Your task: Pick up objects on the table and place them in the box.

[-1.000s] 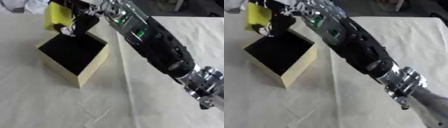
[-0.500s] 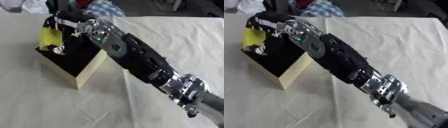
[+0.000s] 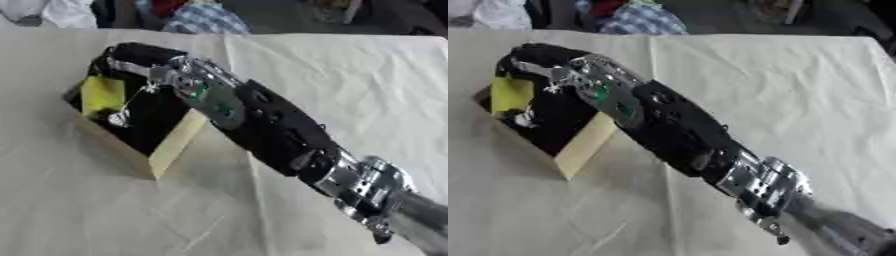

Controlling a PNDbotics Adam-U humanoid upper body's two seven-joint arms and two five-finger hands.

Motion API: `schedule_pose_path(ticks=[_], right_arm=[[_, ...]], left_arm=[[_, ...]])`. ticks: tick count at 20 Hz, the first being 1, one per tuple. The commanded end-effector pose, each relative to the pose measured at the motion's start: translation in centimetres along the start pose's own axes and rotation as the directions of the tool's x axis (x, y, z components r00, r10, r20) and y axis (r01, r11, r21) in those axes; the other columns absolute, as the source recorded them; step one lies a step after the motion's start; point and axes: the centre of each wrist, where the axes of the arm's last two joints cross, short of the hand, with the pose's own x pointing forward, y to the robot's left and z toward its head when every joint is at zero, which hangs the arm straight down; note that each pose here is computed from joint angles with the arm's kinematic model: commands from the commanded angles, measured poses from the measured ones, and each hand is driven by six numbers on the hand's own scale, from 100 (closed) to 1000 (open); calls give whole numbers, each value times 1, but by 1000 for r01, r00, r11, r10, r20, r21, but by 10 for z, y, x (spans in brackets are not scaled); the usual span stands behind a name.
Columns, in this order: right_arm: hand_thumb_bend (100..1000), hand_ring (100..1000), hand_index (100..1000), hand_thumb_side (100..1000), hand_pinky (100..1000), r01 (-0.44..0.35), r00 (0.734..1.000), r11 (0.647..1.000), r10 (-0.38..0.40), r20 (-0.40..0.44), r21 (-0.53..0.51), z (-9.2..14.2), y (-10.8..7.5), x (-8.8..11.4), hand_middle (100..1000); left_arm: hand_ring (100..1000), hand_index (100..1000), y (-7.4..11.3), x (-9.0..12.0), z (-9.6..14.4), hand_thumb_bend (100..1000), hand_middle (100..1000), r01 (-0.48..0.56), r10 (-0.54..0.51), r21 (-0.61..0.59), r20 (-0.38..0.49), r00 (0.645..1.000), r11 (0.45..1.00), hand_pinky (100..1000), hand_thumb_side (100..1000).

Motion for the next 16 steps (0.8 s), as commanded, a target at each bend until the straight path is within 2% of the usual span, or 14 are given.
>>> schedule_pose_path(ticks=[1,2,3,5,6,8,11,16], right_arm=[[100,579,768,329,593,-20,1000,999,20,-22,-34,4,-14,-2,542],[100,583,771,346,596,-9,1000,999,8,-28,-41,5,-16,-3,545],[100,609,789,411,616,-1,999,999,-1,-35,-47,5,-18,-4,570],[105,682,824,478,652,-3,999,999,1,-46,-38,7,-19,-6,644],[147,714,837,497,671,-11,999,999,9,-49,-30,8,-19,-6,677],[192,762,858,512,706,-32,998,999,31,-58,-23,10,-22,-7,730],[215,776,866,521,723,-71,995,997,69,-76,-23,13,-27,-9,743],[248,796,879,515,744,-82,992,996,79,-100,-25,16,-29,-11,765]], left_arm=[[790,669,-1,5,-4,100,843,10,-10,-24,11,1000,1000,708,686],[791,669,-1,5,-4,100,844,11,-11,-26,9,1000,1000,708,687],[791,669,-1,4,-4,100,845,12,-12,-29,7,1000,1000,709,688],[791,668,-1,4,-3,100,845,14,-14,-33,2,1000,999,708,689],[792,668,-1,4,-3,100,846,14,-14,-34,0,1000,999,708,689],[792,668,-1,4,-3,100,846,16,-16,-36,-4,1000,999,709,689],[792,667,-1,4,-2,100,847,18,-19,-36,-9,1000,999,709,690],[793,666,-1,4,0,100,849,21,-22,-38,-20,1000,999,709,692]])
